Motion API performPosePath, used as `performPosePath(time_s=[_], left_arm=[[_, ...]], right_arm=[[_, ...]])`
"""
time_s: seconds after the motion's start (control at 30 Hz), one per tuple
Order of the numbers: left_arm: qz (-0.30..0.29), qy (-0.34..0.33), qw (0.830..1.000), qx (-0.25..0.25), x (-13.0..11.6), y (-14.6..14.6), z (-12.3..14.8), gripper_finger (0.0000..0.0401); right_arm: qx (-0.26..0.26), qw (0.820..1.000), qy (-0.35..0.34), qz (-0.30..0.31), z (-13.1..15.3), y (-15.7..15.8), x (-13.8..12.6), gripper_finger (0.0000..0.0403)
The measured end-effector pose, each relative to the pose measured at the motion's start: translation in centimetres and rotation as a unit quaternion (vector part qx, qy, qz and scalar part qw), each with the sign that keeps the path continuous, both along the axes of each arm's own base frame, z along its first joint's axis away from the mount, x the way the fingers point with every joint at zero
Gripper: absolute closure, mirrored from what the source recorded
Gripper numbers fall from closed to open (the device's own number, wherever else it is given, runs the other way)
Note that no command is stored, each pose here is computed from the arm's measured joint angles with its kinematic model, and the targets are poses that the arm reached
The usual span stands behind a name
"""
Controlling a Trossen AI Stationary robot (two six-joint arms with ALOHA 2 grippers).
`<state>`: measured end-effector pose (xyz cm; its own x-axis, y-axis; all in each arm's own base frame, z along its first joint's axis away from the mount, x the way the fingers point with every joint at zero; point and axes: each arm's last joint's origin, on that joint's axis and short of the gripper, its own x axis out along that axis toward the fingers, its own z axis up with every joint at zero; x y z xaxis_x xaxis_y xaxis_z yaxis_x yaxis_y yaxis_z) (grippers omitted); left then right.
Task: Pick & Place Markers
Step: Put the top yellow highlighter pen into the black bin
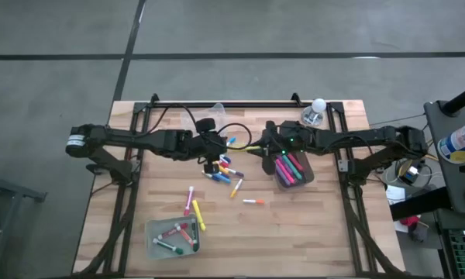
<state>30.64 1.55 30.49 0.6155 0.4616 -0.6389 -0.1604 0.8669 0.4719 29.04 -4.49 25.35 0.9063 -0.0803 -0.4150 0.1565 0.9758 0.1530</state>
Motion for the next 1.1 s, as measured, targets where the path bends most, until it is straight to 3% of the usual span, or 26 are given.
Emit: performPosePath(time_s=[0.23, 0.4, 0.57, 0.77, 1.1], left_arm=[[0.008, 0.014, 1.0, 0.011, -0.2, 0.1, -0.2, 0.0238], [0.007, 0.021, 1.0, 0.01, -0.3, 0.0, -0.2, 0.0238], [0.008, 0.022, 1.0, 0.007, -0.3, 0.0, -0.3, 0.0238], [0.015, 0.032, 0.999, -0.001, -0.6, 0.0, -0.5, 0.0238], [0.025, 0.041, 0.999, -0.01, -0.8, 0.0, -0.7, 0.0238]], right_arm=[[0.064, 0.99, 0.099, -0.079, 0.4, 0.3, -3.6, 0.0335], [0.114, 0.963, 0.17, -0.174, 0.4, 0.5, -6.6, 0.0335], [0.143, 0.936, 0.225, -0.229, 0.0, 0.7, -8.3, 0.0335], [0.153, 0.917, 0.262, -0.259, -0.7, 0.8, -8.8, 0.0335], [0.144, 0.913, 0.279, -0.26, -1.2, 0.7, -8.6, 0.0335]])
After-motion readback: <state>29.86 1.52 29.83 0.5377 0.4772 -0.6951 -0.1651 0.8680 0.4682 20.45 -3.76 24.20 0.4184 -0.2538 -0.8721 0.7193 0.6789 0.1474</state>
